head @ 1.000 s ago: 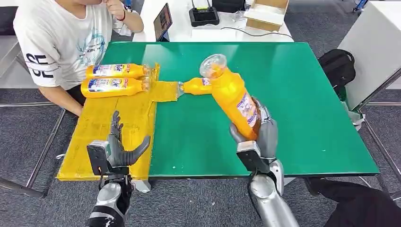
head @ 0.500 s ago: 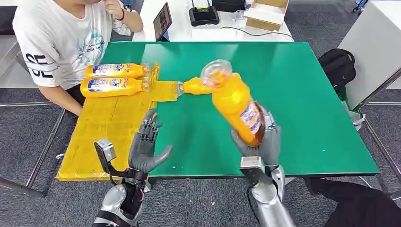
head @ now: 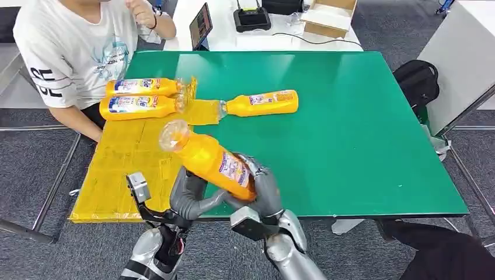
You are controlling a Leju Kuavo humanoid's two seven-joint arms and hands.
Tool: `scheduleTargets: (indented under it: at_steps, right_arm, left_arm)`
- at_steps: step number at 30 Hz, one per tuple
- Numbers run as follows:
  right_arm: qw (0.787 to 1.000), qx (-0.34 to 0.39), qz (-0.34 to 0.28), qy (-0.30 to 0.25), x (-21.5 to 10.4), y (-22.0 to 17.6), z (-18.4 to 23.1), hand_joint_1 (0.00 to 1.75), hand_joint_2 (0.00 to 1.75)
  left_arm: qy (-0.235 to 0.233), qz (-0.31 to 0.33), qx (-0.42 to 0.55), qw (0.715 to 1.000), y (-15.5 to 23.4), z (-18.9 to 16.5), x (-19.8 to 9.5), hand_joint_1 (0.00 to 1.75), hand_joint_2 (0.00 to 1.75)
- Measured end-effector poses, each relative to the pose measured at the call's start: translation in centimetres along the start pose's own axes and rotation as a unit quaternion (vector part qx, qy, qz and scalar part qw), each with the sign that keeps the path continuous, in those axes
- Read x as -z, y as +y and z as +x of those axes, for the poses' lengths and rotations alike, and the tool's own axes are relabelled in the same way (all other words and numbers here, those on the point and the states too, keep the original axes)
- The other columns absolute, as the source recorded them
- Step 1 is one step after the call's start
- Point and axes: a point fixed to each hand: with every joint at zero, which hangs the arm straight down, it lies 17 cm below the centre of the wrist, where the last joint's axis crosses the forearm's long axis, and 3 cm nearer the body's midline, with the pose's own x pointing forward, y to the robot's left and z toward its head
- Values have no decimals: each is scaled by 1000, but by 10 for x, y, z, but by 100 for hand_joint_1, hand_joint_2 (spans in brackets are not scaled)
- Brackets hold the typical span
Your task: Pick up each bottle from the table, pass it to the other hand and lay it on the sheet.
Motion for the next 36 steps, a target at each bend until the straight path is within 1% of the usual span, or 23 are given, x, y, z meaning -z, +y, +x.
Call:
scheduleTargets:
  at_steps: [2, 4, 8, 13, 22, 23, 24, 25, 36]
  right_arm:
    - [1000, 3, 22, 2, -4, 19, 1, 175, 175]
    - [999, 6, 36, 9, -5, 29, -3, 173, 175]
    - [998, 13, 61, 23, -10, 50, -8, 175, 175]
    - [996, 16, 76, 31, -12, 62, -11, 175, 175]
    - [994, 24, 98, 38, -18, 77, -12, 175, 175]
    - [994, 24, 99, 38, -19, 77, -12, 175, 175]
    - [994, 24, 100, 38, -19, 77, -12, 175, 175]
    - [994, 25, 100, 39, -19, 78, -13, 175, 175]
    - [992, 30, 112, 42, -22, 85, -14, 173, 175]
  left_arm:
    - [2, 0, 3, 1000, 1, -1, 0, 0, 175]
    - [6, 3, 7, 1000, 4, -3, -2, 0, 175]
    - [14, 10, 16, 1000, 10, -7, -7, 0, 175]
    - [27, 18, 35, 999, 16, -14, -11, 0, 175]
    - [28, 32, 40, 998, 26, -14, -12, 0, 175]
    - [28, 33, 40, 998, 27, -14, -12, 66, 175]
    - [28, 33, 40, 998, 27, -14, -12, 171, 175]
    - [27, 34, 39, 998, 28, -13, -12, 175, 175]
    - [20, 41, -1, 999, 32, -9, -17, 175, 175]
